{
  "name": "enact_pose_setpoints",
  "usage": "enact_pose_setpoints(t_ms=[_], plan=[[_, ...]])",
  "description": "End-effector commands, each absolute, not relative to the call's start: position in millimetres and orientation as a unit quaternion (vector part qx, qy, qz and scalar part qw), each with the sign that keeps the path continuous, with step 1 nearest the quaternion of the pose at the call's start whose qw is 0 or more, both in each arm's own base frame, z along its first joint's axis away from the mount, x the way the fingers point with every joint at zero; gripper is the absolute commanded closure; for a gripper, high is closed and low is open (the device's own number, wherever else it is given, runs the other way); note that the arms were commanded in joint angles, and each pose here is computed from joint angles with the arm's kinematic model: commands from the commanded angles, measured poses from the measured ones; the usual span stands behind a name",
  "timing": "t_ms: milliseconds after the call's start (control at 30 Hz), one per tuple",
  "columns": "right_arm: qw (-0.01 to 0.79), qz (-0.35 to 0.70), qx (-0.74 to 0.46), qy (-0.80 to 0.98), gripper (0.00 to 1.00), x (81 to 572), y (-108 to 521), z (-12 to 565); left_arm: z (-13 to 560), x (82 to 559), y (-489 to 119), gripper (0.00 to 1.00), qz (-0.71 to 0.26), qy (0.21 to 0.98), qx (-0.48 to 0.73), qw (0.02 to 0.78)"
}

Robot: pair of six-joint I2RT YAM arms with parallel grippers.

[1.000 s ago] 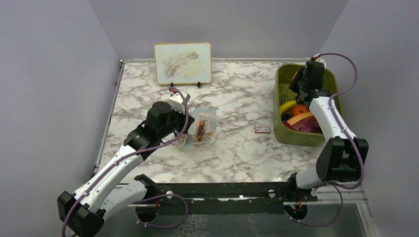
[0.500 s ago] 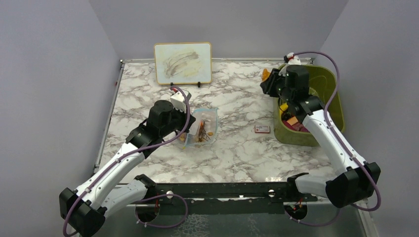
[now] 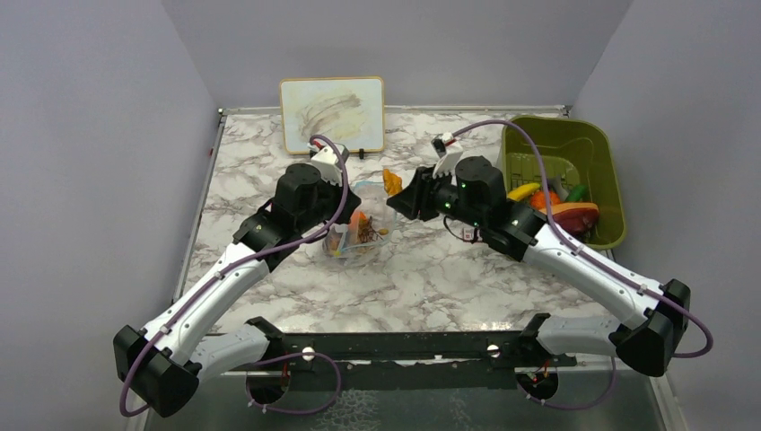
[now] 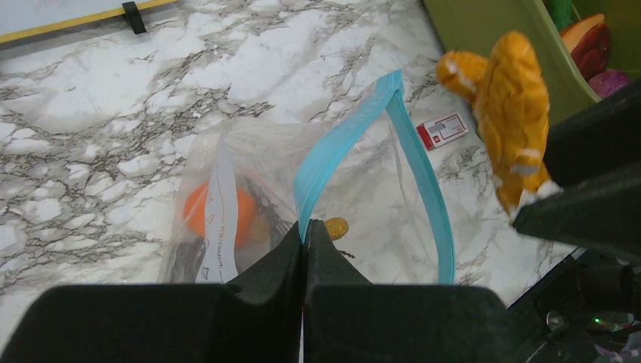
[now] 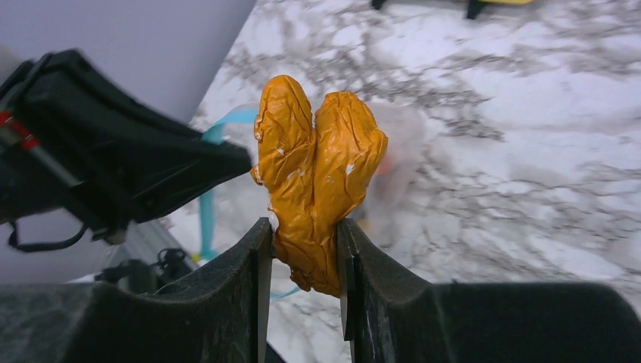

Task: Place the food in the zip-top bag and seal the zipper
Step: Place the fake vegetable in the zipper food storage bag.

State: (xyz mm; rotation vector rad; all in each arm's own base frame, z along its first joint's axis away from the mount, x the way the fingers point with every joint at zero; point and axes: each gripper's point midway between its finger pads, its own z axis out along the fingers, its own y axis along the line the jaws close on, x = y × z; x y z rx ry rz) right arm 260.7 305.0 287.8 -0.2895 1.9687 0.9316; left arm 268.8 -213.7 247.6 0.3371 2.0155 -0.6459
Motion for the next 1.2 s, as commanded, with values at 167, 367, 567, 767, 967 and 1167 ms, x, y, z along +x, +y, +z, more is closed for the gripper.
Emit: enact_pose_setpoints(t_ms=[167,367,567,767,967,1167], plan=[[0.419,0.457,-0.123,0.775,0.85,232,355,288,264,271,-218,1.0,-0.282,0.819,0.119,0.486],[0.404,0.443,-0.101,0.794,0.83,238,361,267,272,268,-223,1.0,-0.302,0.81,0.124,0.487],[0.407,0.414,-0.091,0.809,0.77,249,360,251,274,264,-222,1.0,-0.309,0.805,0.125,0.491],[0.399,0.402,-0.088,0.819,0.68,252,361,243,273,263,-222,1.0,-0.308,0.804,0.129,0.492],[0.402,0.4,-0.091,0.818,0.53,251,359,251,272,263,-220,1.0,-0.303,0.803,0.133,0.495],[0.408,0.397,-0.109,0.815,0.45,248,356,263,266,263,-217,1.0,-0.294,0.805,0.133,0.498]])
